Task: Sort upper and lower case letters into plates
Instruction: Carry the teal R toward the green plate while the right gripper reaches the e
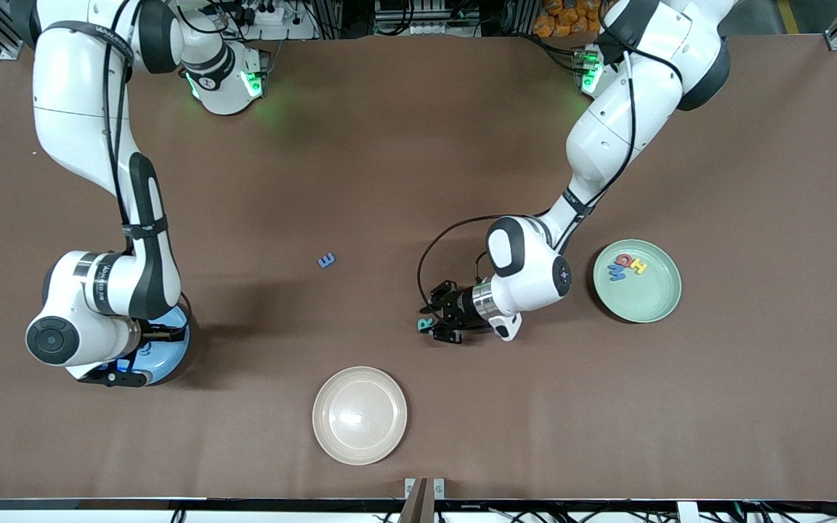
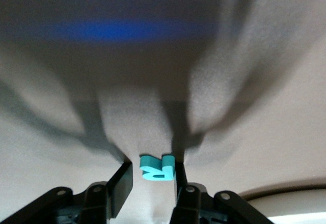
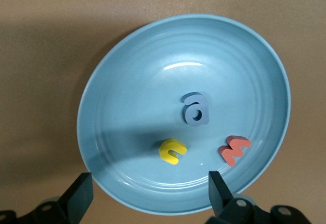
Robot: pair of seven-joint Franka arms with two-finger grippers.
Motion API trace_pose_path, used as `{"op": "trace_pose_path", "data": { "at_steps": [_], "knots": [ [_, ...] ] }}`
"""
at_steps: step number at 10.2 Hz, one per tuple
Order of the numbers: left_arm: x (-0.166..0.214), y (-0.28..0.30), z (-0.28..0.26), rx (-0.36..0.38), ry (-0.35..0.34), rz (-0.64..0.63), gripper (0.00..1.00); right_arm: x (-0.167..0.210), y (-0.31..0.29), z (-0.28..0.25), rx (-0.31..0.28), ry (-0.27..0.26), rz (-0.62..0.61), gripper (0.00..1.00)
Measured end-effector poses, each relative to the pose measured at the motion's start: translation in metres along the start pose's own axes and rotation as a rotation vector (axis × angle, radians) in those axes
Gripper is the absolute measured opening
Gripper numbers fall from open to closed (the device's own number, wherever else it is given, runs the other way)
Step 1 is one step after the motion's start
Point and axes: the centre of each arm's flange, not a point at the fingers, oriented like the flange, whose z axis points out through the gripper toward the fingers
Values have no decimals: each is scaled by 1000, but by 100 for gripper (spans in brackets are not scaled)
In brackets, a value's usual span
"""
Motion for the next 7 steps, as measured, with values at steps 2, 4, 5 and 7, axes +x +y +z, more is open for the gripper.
{"op": "trace_pose_path", "data": {
  "at_steps": [2,4,5,7],
  "knots": [
    [-1,0,-1,-1,0,2,31,0,0,0,0,0,0,100],
    [-2,1,-1,-1,-1,4,29,0,0,0,0,0,1,100],
    [-2,1,-1,-1,-1,4,28,0,0,0,0,0,1,100],
    [-2,1,-2,1,-2,4,28,0,-1,0,0,1,0,100]
  ]
}}
